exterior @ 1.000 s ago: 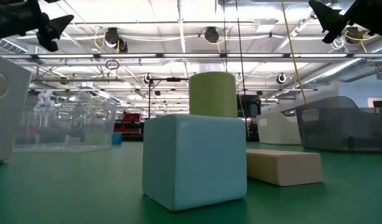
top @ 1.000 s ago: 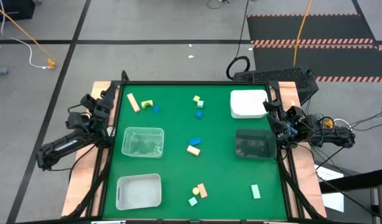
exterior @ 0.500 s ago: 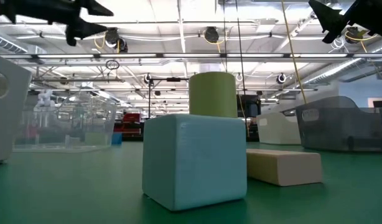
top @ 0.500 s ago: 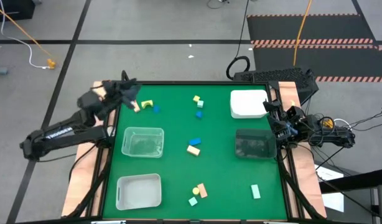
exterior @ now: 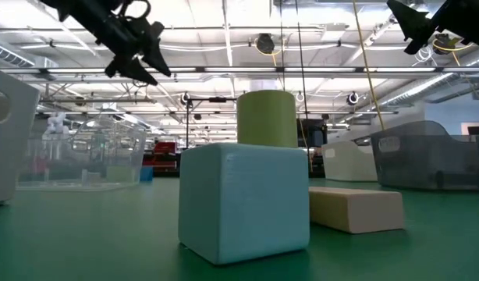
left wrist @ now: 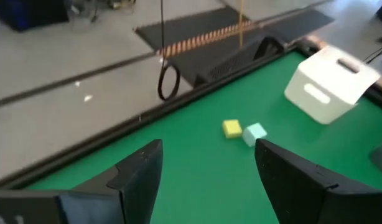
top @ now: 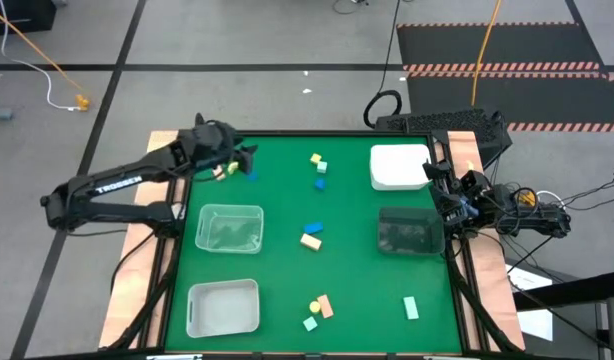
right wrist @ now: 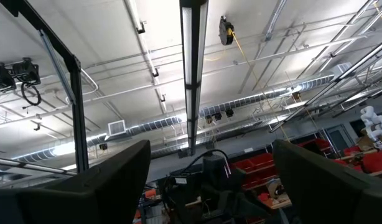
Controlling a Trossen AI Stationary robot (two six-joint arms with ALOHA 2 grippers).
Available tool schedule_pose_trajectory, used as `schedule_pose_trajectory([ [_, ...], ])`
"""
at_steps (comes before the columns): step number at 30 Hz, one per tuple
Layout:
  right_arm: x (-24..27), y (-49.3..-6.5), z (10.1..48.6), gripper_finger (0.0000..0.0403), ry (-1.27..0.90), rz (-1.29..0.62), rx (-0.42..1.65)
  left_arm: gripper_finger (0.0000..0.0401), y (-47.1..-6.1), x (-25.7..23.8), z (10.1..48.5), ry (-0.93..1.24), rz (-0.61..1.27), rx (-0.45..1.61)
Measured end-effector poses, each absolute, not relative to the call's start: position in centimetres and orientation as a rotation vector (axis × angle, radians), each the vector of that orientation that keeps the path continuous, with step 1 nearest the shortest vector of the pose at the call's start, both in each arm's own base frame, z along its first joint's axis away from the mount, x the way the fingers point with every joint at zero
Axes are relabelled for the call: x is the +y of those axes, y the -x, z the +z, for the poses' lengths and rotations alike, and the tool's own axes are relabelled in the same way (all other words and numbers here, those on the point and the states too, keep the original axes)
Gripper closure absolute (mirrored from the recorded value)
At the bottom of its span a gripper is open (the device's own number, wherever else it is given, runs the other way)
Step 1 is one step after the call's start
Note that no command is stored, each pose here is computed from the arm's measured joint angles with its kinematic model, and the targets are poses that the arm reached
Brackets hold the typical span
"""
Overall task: Sort & place blocks by color
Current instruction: Put the green block into the transparent bin
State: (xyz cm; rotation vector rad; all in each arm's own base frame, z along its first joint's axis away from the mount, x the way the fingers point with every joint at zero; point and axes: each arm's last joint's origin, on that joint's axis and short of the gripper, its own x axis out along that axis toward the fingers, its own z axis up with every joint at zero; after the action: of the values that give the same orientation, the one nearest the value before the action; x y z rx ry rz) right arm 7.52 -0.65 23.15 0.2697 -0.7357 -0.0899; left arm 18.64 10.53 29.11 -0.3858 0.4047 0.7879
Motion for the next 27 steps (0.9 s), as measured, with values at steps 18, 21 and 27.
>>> schedule_pose_trajectory([
  [18,-0.7,-7.5,23.2,0.0071,-0.27,-0.09,-0.736,0.0146,-21.2,13.8,22.4,0.599,0.932,0.812],
  [21,-0.7,-7.5,23.2,0.0071,-0.27,-0.09,-0.736,0.0146,-21.7,14.1,21.4,0.604,0.888,0.868],
  [27,-0.7,-7.5,23.2,0.0071,-0.27,-0.09,-0.736,0.0146,-21.4,14.6,20.2,0.612,0.9,0.956],
])
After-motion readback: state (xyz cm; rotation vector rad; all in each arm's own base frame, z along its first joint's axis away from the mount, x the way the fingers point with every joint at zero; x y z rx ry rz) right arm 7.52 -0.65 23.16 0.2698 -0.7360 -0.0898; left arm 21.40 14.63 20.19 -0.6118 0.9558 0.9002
